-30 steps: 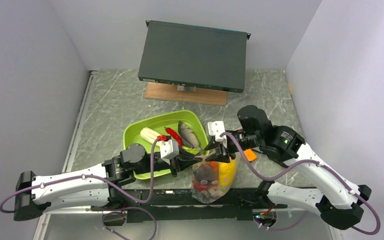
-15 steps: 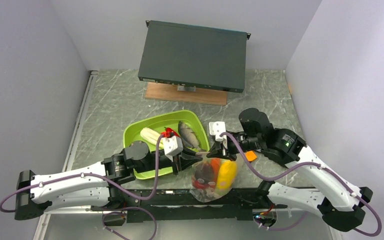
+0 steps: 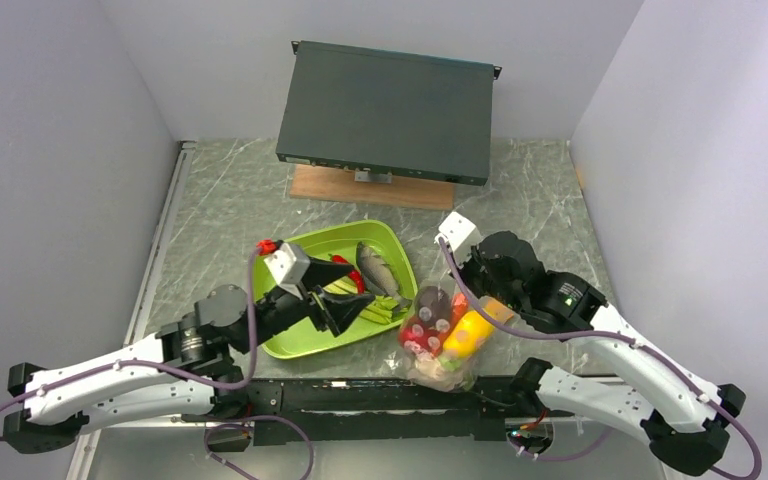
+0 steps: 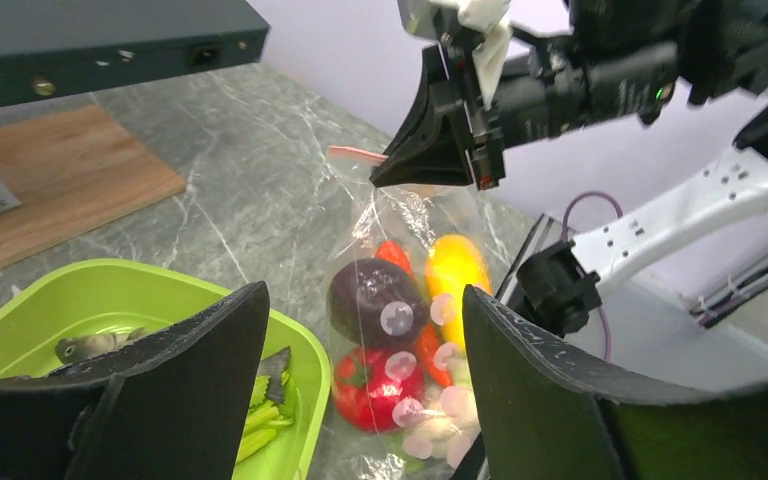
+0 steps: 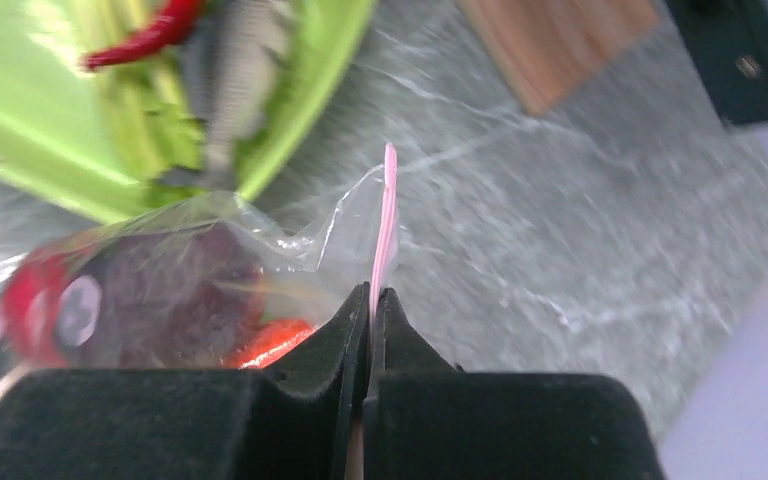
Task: Place the food in the zip-top bag and seal the zipper
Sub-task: Place the zipper food storage bag at the center of the board.
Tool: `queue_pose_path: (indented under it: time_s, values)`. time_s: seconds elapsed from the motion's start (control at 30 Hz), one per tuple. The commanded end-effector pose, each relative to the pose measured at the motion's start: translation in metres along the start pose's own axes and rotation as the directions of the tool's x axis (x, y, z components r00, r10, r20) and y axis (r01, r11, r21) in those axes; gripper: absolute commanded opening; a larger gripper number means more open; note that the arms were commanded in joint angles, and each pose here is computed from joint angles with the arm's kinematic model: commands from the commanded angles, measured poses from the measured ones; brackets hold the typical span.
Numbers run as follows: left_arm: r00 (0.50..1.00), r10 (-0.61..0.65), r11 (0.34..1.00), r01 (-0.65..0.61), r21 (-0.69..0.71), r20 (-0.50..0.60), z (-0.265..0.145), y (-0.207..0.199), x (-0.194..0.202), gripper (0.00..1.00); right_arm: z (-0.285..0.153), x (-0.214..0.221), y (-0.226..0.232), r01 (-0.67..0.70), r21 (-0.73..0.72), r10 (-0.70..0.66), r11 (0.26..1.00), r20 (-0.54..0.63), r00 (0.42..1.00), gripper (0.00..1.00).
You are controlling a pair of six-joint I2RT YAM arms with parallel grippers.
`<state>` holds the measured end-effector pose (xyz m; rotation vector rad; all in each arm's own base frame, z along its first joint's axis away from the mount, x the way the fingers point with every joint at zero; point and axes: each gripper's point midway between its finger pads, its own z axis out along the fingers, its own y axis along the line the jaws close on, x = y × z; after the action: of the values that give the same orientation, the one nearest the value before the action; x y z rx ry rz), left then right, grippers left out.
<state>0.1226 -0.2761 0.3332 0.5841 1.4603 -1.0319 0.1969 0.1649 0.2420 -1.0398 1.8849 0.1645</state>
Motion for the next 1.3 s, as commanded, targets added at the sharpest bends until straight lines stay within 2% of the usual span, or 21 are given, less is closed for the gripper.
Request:
queue_pose_path:
  time_s: [0.0, 0.07, 0.43, 0.6, 0.67, 0.87, 0.97, 1.13, 1.27]
  values:
    - [0.994, -0.088, 0.992, 0.093, -0.086, 0.07, -0.017, 0.015, -0.021, 0.76, -0.01, 0.006, -0.07, -0.122, 0.398, 0.12, 0.909, 0.029, 0.992, 0.0]
    - [0.991, -0.109, 0.99, 0.115, -0.08, 0.077, -0.023, 0.015, -0.019, 0.76, -0.009, 0.009, -0.085, -0.158, 0.458, 0.161, 0.875, 0.033, 0.986, 0.0]
    - [0.988, -0.149, 0.986, 0.152, -0.068, 0.048, -0.039, 0.014, -0.017, 0.78, 0.051, -0.02, -0.13, -0.377, 0.431, 0.324, 0.82, 0.195, 0.926, 0.0]
    - [0.987, -0.16, 0.983, 0.161, -0.089, 0.023, -0.046, 0.017, -0.017, 0.78, 0.078, -0.028, -0.147, -0.419, 0.466, 0.328, 0.779, 0.266, 0.906, 0.0]
    - [0.986, -0.165, 0.982, 0.167, -0.089, 0.029, -0.049, 0.017, -0.019, 0.78, 0.084, -0.025, -0.148, -0.423, 0.479, 0.343, 0.769, 0.251, 0.905, 0.0]
    - [0.983, -0.168, 0.981, 0.173, -0.084, 0.067, -0.055, 0.02, -0.024, 0.78, 0.093, -0.02, -0.141, -0.408, 0.452, 0.328, 0.793, 0.249, 0.912, 0.01]
    - [0.984, -0.164, 0.981, 0.17, -0.09, 0.073, -0.055, 0.021, -0.025, 0.79, 0.093, -0.022, -0.137, -0.387, 0.429, 0.312, 0.817, 0.235, 0.92, 0.17]
    - [0.986, -0.153, 0.981, 0.16, -0.109, 0.069, -0.054, 0.023, -0.029, 0.78, 0.087, -0.031, -0.127, -0.347, 0.367, 0.283, 0.863, 0.216, 0.934, 0.63]
    - [0.985, -0.154, 0.98, 0.163, -0.116, 0.082, -0.055, 0.024, -0.034, 0.79, 0.072, -0.037, -0.122, -0.352, 0.343, 0.291, 0.871, 0.218, 0.931, 0.84]
